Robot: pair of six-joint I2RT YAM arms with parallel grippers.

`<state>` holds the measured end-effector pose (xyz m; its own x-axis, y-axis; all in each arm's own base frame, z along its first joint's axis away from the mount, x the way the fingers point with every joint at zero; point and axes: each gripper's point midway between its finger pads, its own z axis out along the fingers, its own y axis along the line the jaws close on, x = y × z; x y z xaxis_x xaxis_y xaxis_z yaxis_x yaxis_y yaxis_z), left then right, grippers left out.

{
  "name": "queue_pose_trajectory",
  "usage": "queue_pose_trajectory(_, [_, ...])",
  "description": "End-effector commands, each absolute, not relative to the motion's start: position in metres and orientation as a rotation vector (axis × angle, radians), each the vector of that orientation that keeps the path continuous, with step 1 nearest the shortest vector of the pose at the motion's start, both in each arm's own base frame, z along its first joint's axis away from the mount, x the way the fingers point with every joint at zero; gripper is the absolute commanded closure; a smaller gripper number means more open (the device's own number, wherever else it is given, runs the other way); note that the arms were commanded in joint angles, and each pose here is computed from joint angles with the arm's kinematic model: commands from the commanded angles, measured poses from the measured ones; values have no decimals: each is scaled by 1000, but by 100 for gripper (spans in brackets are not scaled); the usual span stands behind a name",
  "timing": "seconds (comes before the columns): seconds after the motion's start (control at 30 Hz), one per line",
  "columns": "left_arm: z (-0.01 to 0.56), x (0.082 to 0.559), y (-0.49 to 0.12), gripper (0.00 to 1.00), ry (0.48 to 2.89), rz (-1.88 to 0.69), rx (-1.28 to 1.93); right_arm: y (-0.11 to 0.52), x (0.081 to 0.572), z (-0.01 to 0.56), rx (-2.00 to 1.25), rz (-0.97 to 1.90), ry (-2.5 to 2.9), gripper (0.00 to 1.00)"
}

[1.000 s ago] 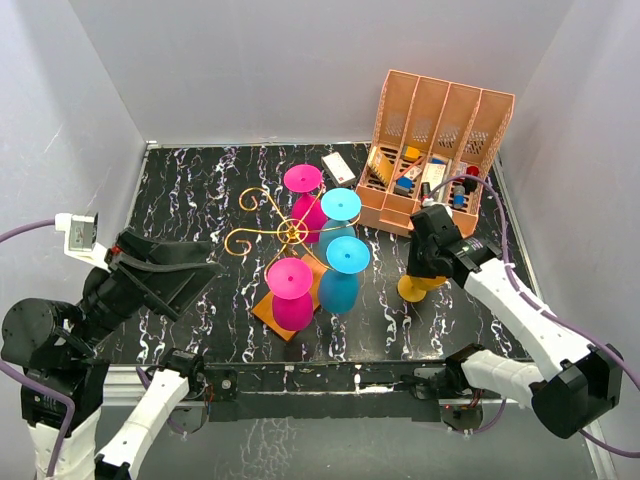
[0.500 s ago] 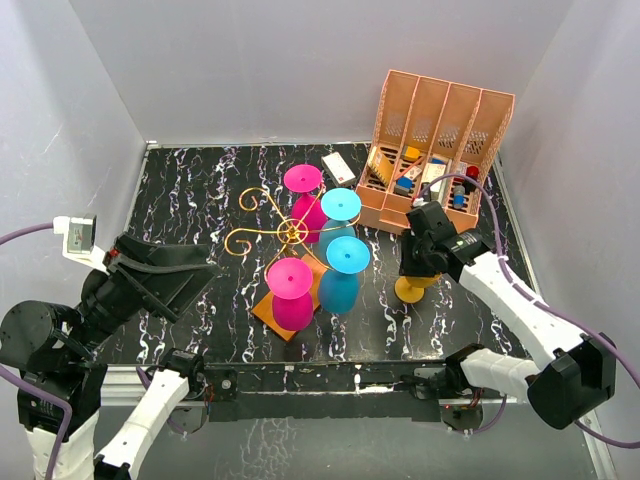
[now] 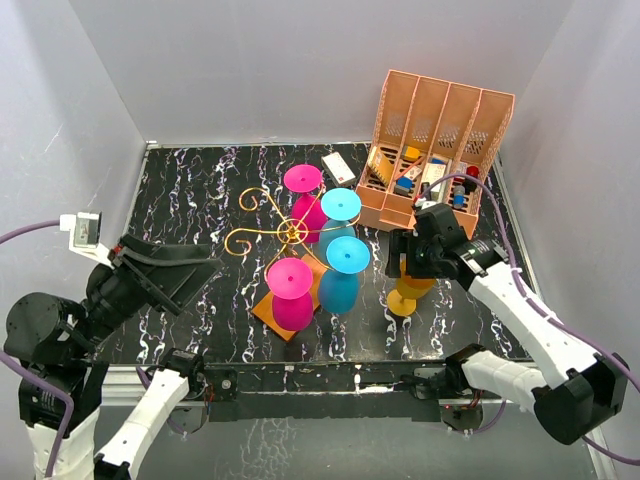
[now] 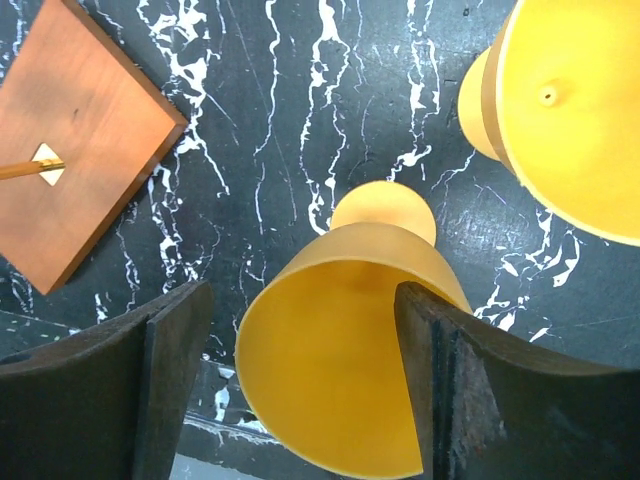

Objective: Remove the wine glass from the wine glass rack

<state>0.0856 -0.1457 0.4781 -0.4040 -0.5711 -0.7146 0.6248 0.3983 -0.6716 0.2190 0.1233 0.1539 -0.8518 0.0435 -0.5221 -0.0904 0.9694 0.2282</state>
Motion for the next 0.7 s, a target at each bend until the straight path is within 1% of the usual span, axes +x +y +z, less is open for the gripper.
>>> queue_pose_trajectory(0.0, [463,107,-139,3,1597,-1237,-80,129,223,175,-59,398,2477,18])
queue_pose_trajectory(0.07, [455,111,-135,3,1637,-1200,-118,129,220,179,-64,414,2466,14])
queue_pose_trajectory(0.17, [441,120,-128,3,1686,-1141,-184,130,216,188,-77,443,2441,4])
queue_pose_trajectory(0.23, [428,128,-121,3,1735,-1095,-274,129,212,195,-89,457,2412,2])
queue_pose_trajectory(0.33, [404,138,-111,3,1834,-1030,-425,126,208,203,-91,469,2359,1])
queue_pose_trajectory(0.67, [377,145,-110,3,1934,-986,-500,118,208,223,-69,459,2270,1])
